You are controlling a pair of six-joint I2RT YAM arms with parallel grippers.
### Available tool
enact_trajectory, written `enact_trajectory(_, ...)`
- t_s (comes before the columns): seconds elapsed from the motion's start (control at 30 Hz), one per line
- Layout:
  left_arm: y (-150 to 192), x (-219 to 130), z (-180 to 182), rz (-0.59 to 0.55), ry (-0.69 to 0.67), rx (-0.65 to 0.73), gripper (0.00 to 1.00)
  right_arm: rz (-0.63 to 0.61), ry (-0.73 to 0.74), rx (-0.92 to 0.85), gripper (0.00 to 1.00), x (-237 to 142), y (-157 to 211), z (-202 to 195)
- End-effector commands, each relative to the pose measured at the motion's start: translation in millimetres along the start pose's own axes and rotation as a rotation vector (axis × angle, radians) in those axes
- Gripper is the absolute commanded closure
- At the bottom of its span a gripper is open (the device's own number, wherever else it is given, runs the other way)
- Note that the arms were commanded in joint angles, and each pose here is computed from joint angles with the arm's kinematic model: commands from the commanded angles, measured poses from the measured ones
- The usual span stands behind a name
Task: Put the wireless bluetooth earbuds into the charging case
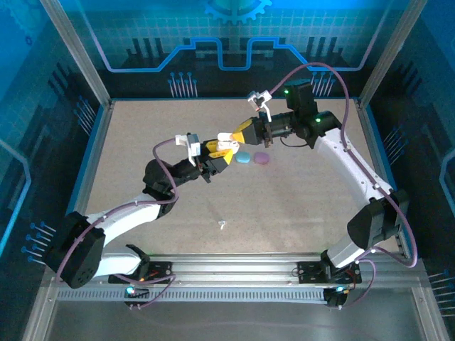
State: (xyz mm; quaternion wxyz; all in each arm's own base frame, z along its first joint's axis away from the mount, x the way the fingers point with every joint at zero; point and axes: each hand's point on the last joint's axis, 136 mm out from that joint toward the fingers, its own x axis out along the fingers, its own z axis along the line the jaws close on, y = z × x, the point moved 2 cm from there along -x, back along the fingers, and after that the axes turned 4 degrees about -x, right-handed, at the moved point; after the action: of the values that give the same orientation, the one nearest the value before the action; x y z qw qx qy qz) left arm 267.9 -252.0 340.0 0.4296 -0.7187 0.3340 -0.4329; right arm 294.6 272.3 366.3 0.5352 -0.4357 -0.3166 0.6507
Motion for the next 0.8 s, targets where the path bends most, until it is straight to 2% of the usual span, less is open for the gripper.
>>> enact_trajectory(0.0, -3.1, 5.4, 0.9, 0.014, -0.006, 0.014, 0.69, 0.008, -0.017, -0.036, 0.89, -2.7, -5.5, 11.3)
enact_trajectory(0.37, 2.7, 4.8, 4.1, 0.061, -0.033, 0.026, 0.69, 0.026, 0.009, -0.07, 0.88, -2.4, -7.1, 15.7)
enact_trajectory(0.53, 4.4, 4.5, 4.0, 0.078, -0.034, 0.031, 0.72, 0.056, 0.022, -0.072, 0.88, -0.5, -4.6, 17.1)
enact_trajectory(0.77, 1.1, 5.9, 0.5, 0.073, -0.015, 0.032, 0.68, 0.095, 0.031, -0.076, 0.88, 4.0, -0.1, 16.5)
